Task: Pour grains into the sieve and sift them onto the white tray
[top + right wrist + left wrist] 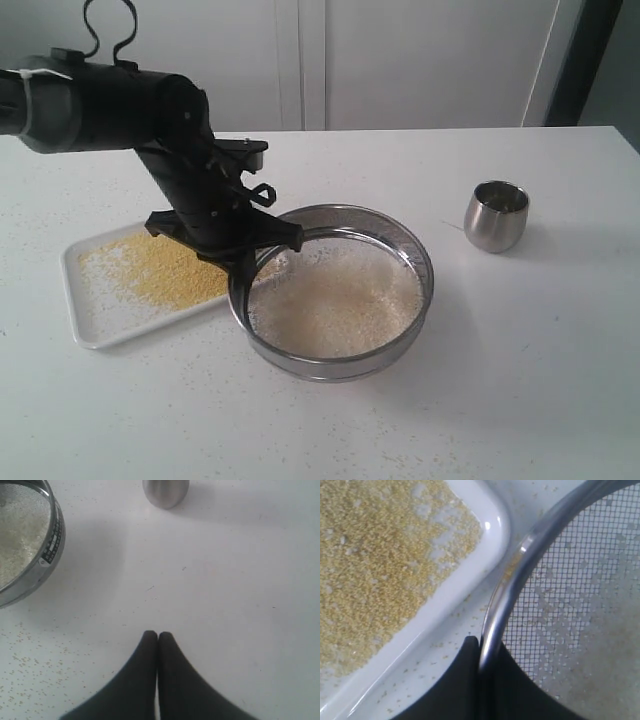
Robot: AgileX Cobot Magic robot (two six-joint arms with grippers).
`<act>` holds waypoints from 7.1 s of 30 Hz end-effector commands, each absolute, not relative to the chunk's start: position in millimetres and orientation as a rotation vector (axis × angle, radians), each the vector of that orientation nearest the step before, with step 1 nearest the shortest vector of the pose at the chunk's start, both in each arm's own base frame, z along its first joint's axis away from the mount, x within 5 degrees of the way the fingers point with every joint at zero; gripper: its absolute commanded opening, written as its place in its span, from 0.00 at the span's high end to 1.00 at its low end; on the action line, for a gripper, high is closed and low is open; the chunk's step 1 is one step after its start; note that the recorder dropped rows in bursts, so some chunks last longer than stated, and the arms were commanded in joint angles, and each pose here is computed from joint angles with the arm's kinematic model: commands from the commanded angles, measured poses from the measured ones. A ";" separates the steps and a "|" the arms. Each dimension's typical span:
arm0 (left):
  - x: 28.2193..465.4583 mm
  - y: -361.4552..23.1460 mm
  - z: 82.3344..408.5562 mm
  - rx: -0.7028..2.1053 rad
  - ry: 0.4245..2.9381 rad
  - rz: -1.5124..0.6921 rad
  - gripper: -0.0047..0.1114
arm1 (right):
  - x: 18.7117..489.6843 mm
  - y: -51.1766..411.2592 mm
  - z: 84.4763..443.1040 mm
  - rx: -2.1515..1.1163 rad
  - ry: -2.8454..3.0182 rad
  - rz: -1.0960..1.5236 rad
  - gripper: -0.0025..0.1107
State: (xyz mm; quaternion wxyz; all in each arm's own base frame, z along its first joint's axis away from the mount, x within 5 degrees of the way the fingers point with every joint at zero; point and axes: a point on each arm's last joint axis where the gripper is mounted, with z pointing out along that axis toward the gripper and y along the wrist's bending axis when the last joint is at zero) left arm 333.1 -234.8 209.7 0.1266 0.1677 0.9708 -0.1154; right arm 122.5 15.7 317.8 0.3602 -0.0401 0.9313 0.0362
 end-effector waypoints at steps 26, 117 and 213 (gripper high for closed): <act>337.2 -327.7 181.2 0.648 2.847 -0.402 0.96 | 121.8 15.5 316.7 -0.093 2.396 0.099 0.98; 354.0 -267.3 248.1 0.584 2.815 -0.318 0.96 | 121.8 15.5 316.7 -0.093 2.396 0.099 0.98; 167.1 -25.2 364.3 0.107 2.562 -0.135 0.96 | 121.8 15.5 316.7 -0.067 2.397 0.109 0.98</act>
